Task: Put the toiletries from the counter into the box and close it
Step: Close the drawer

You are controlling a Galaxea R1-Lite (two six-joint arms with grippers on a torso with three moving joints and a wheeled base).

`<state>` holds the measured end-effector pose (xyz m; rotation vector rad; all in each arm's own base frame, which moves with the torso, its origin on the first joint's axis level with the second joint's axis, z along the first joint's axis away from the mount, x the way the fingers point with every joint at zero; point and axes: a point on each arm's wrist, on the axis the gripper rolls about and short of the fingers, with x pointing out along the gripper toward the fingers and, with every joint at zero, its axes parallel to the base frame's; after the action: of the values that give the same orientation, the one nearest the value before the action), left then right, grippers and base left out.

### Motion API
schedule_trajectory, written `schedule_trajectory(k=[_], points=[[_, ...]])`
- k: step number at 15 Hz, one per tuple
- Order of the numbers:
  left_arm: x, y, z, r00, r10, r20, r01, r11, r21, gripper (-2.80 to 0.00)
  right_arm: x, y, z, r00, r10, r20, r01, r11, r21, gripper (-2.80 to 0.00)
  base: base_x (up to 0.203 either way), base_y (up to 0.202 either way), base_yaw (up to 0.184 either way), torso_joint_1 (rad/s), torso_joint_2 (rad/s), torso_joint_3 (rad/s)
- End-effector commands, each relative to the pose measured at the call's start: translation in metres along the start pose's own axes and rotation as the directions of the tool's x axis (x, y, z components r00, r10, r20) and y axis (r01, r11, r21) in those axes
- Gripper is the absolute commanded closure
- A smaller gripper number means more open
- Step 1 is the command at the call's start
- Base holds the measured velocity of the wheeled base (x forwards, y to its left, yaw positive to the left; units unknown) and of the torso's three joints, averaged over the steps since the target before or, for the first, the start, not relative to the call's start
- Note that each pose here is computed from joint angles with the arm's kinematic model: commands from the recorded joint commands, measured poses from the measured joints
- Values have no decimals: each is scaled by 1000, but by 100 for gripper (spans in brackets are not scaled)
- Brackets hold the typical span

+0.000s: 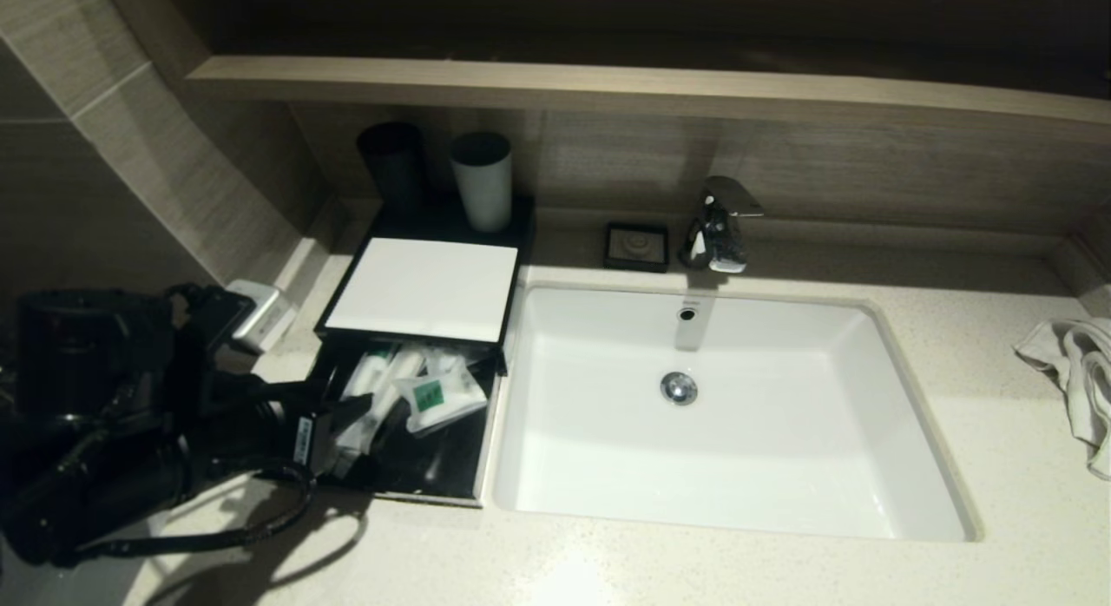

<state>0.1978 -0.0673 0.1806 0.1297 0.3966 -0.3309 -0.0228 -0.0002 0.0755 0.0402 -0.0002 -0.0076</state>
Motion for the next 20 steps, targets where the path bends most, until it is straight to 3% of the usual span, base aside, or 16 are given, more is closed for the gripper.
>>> schedule_trajectory(k=[1,8,13,20], points=[[-7,0,-6,1000,10,-2,-10,1000,1,0,0,0,0,1000,0,-2,0,1000,0,0,0,0,0,0,0,0],[-23,0,-14,999,33,-1,-33,999,-1,0,0,0,0,1000,0,-2,0,1000,1,0,0,0,0,0,0,0],[-34,0,-21,998,32,-55,-33,999,-1,0,0,0,0,1000,0,-2,0,1000,1,0,0,0,0,0,0,0],[-47,-1,-36,980,20,-200,-20,1000,4,0,0,0,0,1000,0,-2,0,1000,1,0,0,0,0,0,0,0]])
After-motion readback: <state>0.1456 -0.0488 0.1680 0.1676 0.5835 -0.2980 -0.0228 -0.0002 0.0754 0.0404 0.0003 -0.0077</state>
